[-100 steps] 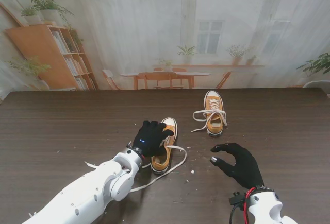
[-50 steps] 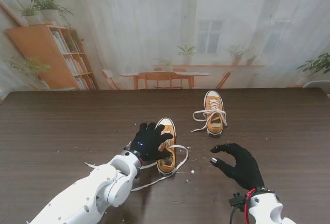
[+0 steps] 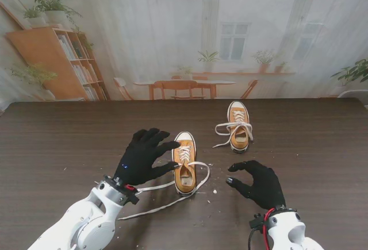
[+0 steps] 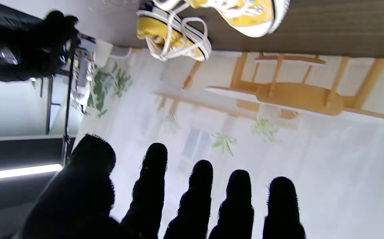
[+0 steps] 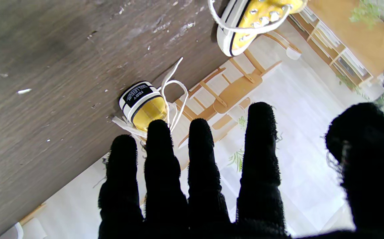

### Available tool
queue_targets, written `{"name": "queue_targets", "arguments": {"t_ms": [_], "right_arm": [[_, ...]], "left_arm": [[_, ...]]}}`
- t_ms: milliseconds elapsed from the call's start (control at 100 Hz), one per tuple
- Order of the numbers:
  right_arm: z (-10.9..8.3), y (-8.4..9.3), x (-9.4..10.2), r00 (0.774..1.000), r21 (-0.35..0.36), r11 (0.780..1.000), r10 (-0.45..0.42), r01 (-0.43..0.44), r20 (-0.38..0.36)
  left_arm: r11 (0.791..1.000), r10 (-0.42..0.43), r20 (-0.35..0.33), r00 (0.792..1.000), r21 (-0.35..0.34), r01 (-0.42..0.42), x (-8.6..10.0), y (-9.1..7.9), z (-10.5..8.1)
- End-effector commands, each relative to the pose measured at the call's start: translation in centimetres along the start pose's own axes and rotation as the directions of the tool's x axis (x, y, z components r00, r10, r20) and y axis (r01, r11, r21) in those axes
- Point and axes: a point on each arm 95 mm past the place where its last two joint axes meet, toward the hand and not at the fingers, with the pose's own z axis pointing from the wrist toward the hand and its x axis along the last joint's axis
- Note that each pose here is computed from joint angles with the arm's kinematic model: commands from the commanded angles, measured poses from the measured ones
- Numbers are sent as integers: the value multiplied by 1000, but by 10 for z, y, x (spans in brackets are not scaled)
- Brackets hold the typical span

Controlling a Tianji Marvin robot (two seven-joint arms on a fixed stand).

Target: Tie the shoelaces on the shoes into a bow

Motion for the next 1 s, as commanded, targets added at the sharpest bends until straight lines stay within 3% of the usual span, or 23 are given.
{"name": "queue_targets", "arguments": {"t_ms": [0, 280, 430, 530, 720, 990], "right_arm": [[4, -4, 1, 1000, 15, 1000, -13, 13, -7], [19, -21, 15, 987, 36, 987, -156, 157, -38], [31, -22, 20, 962, 54, 961, -266, 270, -67], [41, -22, 21, 947, 59, 946, -314, 318, -75], [65, -26, 25, 926, 67, 925, -368, 373, -81], [96, -48, 26, 912, 133, 903, -396, 408, -105]], "left_arm": [[1000, 0, 47, 999, -19, 0, -14, 5, -10], [992, -121, 111, 986, -28, 125, -70, 21, -45], [987, -155, 174, 972, -5, 159, -93, 34, -57], [987, -144, 180, 973, -49, 155, -105, 37, -62], [986, -158, 216, 964, -17, 165, -108, 39, -62], [987, -159, 201, 967, 9, 161, -99, 35, -62]]}}
